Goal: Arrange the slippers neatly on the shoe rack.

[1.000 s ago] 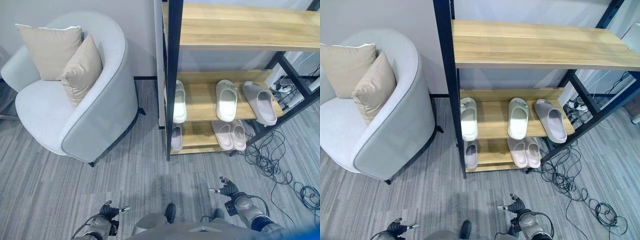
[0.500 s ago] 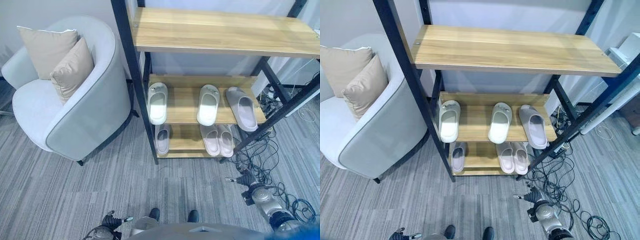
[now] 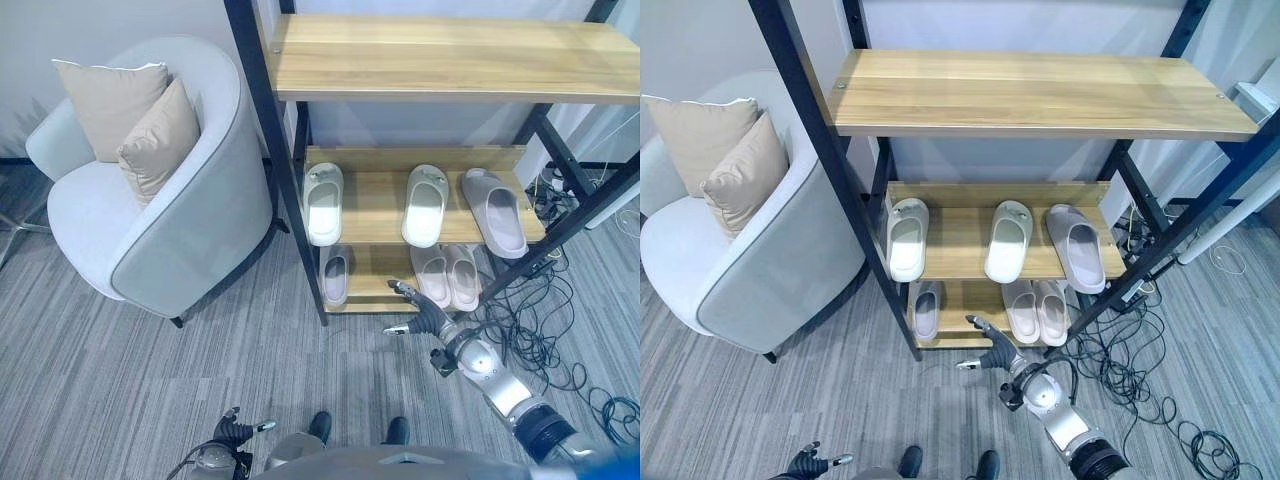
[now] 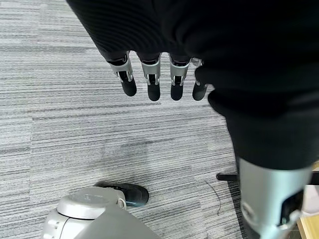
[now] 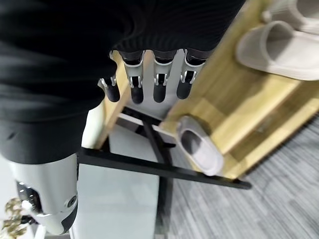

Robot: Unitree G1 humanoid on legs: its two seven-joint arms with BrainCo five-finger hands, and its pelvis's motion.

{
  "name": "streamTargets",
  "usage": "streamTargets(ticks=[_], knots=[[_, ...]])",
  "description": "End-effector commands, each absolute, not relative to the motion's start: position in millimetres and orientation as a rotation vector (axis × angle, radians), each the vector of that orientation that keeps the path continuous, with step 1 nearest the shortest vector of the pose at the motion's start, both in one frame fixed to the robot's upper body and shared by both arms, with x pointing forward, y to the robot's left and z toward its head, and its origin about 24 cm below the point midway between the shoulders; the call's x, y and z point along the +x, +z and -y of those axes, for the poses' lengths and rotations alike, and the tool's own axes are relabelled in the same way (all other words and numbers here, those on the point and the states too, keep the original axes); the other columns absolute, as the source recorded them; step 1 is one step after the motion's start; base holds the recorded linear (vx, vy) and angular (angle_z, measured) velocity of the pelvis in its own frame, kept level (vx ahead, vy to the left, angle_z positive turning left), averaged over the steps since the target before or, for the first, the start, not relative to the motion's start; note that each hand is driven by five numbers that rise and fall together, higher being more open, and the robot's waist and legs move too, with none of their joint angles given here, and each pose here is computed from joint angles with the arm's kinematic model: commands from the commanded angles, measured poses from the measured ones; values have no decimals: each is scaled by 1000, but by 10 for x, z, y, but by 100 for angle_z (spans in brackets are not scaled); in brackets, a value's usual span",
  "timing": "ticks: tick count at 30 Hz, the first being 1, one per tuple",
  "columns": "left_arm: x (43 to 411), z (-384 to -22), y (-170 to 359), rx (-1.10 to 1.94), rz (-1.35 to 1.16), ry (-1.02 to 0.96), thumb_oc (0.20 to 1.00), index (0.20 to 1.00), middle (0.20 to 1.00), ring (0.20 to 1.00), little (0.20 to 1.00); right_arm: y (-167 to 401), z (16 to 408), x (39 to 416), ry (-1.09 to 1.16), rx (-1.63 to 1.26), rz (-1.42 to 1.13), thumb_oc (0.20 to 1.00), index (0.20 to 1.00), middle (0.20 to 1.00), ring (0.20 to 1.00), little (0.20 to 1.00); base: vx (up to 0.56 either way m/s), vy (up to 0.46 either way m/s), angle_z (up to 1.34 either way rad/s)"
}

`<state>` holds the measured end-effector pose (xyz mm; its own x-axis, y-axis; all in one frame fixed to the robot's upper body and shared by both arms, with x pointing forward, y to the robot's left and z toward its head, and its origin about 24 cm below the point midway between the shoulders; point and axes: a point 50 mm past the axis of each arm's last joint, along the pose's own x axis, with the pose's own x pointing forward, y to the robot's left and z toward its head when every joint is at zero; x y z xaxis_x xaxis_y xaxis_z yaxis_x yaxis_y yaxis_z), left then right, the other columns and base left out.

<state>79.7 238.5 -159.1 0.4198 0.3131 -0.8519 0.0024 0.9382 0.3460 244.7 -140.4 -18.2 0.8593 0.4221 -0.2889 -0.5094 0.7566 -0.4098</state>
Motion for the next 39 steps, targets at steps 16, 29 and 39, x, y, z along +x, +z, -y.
streamTargets(ticks=[16,29,39], knots=[[933,-2255,-1599,398,-1091,94,1000,1000,1000,1000,1000,1290,2811,3343,-342,-937,226,1000,1000,1000,1000,1000,23,9,6],[1019,-2256,-1571,382,-1049,137,1000,1000,1000,1000,1000,1575,3022,3506,-469,-990,225,1000,1000,1000,1000,1000,35,4,4],[1133,-2350,-1508,407,-997,158,1000,1000,1000,1000,1000,1815,3132,3609,-518,-1070,217,1000,1000,1000,1000,1000,42,1,3]])
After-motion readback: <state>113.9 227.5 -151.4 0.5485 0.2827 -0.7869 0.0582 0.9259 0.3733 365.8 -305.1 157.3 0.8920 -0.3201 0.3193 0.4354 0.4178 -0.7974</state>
